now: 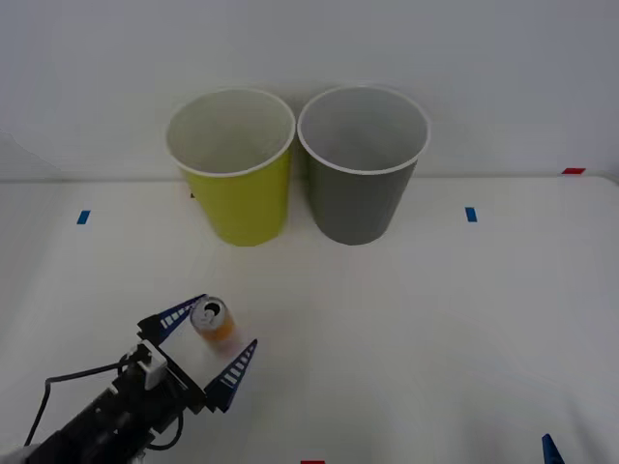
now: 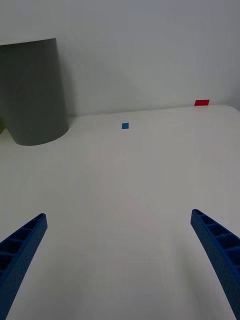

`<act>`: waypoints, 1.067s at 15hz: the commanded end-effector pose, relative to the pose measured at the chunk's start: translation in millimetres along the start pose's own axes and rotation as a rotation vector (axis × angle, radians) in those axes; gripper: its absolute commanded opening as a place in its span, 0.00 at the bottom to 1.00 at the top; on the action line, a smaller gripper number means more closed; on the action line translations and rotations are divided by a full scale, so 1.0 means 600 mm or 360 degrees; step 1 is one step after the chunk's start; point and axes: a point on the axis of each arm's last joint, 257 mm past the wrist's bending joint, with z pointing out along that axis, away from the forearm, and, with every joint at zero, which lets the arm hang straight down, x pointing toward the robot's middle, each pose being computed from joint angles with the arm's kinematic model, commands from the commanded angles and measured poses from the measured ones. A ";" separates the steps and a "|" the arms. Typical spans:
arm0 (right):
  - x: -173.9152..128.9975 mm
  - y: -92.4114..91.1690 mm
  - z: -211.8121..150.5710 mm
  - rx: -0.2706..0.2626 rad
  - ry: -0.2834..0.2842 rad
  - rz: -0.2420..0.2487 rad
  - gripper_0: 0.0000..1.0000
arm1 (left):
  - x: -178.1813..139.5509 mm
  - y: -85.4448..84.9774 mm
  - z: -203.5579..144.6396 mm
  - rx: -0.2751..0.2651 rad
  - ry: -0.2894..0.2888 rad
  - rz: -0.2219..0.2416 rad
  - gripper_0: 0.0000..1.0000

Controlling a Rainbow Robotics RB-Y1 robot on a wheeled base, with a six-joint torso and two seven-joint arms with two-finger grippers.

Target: Put cans in the gray bin and PET bottles in the light green bin.

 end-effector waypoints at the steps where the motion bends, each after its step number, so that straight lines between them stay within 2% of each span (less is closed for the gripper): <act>1: 0.000 0.000 0.000 0.0000 0.0000 0.0000 1.00 | -0.008 -0.007 0.014 -0.0003 -0.0033 -0.0024 1.00; 7: 0.000 0.000 0.000 0.0000 0.0000 0.0000 1.00 | -0.019 0.004 0.027 -0.0014 -0.0058 -0.0058 0.99; 9: 0.000 0.000 0.000 0.0000 0.0000 0.0000 1.00 | -0.019 0.004 0.027 -0.0016 -0.0058 -0.0065 0.87; 10: 0.000 0.000 0.000 0.0000 0.0000 0.0000 1.00 | -0.019 0.004 0.027 -0.0014 -0.0056 -0.0063 0.72; 11: 0.000 0.000 0.000 0.0000 0.0000 0.0000 1.00 | -0.019 0.002 0.027 -0.0009 -0.0056 -0.0057 0.28; 12: 0.000 0.000 0.000 0.0000 0.0000 0.0000 1.00 | -0.019 0.002 0.027 -0.0009 -0.0059 -0.0055 0.17; 14: 0.000 0.000 0.000 0.0000 0.0000 0.0000 1.00 | -0.018 0.003 0.025 -0.0010 -0.0054 -0.0052 0.07; 16: 0.000 0.000 0.000 0.0000 0.0000 0.0000 1.00 | -0.018 0.005 0.024 -0.0008 -0.0051 -0.0044 0.04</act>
